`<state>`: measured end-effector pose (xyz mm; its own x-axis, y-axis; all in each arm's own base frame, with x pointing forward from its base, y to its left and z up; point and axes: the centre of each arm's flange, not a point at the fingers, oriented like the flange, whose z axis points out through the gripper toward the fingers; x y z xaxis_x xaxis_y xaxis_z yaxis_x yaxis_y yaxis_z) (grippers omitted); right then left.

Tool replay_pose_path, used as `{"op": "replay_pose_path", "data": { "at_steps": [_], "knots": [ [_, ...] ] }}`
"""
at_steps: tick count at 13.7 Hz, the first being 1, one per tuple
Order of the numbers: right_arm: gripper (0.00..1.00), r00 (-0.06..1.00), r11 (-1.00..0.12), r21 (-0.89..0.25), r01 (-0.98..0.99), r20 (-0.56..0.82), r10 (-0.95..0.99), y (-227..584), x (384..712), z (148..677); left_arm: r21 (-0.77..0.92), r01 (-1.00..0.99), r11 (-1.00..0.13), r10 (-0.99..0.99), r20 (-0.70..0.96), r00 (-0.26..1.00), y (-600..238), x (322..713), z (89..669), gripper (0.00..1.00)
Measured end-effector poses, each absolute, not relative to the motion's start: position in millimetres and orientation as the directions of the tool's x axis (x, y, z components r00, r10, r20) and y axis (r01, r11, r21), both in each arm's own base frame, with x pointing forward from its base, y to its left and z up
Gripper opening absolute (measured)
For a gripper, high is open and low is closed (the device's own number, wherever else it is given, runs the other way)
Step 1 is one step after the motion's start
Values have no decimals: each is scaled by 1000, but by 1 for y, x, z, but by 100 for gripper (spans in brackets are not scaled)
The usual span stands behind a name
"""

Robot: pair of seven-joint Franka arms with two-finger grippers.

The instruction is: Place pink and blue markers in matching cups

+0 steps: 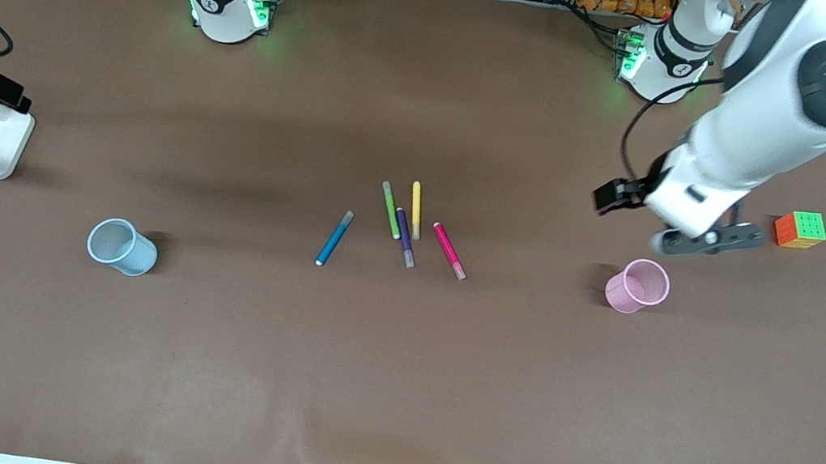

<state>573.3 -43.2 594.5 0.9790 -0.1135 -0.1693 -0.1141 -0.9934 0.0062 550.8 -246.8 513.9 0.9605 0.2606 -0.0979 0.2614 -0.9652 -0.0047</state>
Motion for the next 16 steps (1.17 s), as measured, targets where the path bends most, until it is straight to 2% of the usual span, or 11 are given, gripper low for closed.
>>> {"op": "replay_pose_path", "data": {
  "at_steps": [6, 10, 16],
  "knots": [
    [100, 976, -999, 8, -33, -217, -34, 9, 600, 546, -123, 408, -905, 419, -92, 903, -349, 552, 388, 100],
    [100, 966, -1000, 14, 0, -258, -4, 45, 620, 495, -123, 489, -864, 501, -106, 859, -374, 565, 337, 100],
    [100, 947, -994, -31, -103, -310, -88, 103, 638, 426, -72, 550, -832, 554, -117, 824, -409, 563, 268, 100]
  ]
}}
